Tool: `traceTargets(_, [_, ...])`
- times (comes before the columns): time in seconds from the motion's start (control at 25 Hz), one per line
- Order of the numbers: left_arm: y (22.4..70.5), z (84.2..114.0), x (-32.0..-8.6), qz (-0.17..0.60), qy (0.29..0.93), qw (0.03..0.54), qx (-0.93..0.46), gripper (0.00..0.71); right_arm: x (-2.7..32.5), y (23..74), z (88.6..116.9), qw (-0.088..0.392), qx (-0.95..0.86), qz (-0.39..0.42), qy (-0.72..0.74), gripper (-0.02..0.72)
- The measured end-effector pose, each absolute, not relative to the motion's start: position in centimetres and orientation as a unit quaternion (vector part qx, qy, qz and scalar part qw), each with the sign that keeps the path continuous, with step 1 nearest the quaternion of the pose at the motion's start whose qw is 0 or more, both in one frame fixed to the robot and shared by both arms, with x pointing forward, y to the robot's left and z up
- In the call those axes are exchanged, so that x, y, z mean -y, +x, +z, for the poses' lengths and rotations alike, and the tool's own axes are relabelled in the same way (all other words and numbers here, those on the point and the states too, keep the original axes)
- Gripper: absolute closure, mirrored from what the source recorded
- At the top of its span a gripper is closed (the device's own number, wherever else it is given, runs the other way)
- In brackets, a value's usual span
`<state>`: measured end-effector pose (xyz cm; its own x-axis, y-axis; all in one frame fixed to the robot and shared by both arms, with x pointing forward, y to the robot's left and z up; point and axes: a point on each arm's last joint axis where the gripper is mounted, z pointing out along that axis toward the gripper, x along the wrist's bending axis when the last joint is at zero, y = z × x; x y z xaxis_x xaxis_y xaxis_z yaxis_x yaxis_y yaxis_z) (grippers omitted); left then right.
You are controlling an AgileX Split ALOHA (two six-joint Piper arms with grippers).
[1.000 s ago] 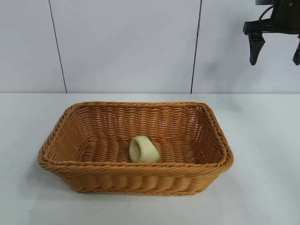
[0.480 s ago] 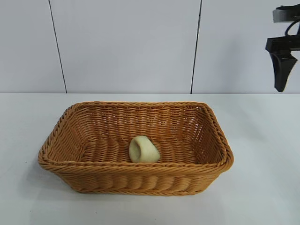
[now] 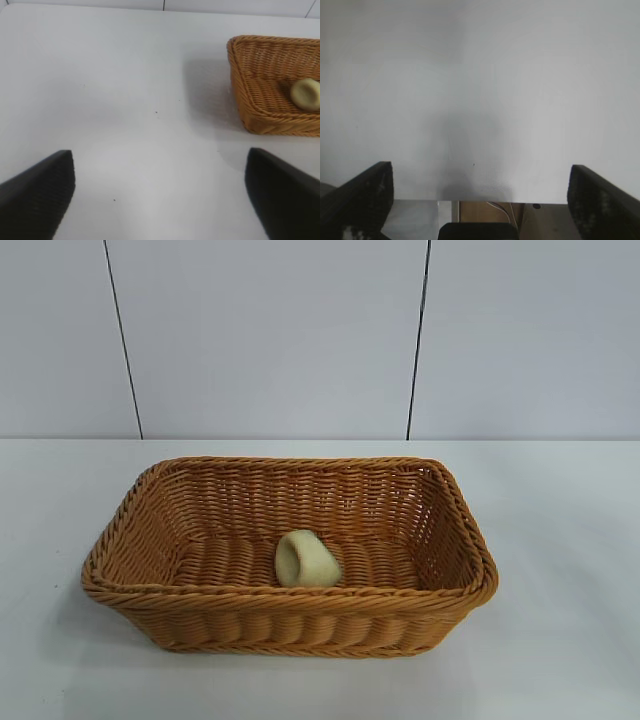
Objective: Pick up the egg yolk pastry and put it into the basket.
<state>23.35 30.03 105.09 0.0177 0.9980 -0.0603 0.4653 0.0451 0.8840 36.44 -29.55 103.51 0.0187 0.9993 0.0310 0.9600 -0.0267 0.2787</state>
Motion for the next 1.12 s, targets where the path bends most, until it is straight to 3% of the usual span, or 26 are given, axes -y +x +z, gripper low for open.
traceTargets(0.2, [23.4, 105.1, -30.0, 0.344, 0.599, 0.387, -0.611, 0.043, 29.6, 32.4, 102.9, 0.164, -0.688, 0.183, 0.683, 0.024])
traceTargets(0.6, [23.4, 105.1, -30.0, 0.344, 0.599, 0.387, -0.611, 0.043, 29.6, 26.1, 105.3, 0.315, -0.631, 0.340, 0.622, 0.024])
traceTargets(0.84, [23.4, 105.1, -30.0, 0.344, 0.599, 0.387, -0.611, 0.043, 29.6, 23.7, 105.4, 0.363, -0.605, 0.388, 0.594, 0.024])
traceTargets(1.12, [23.4, 105.1, -30.0, 0.344, 0.599, 0.387, -0.611, 0.043, 29.6, 23.5, 105.4, 0.366, -0.603, 0.391, 0.592, 0.024])
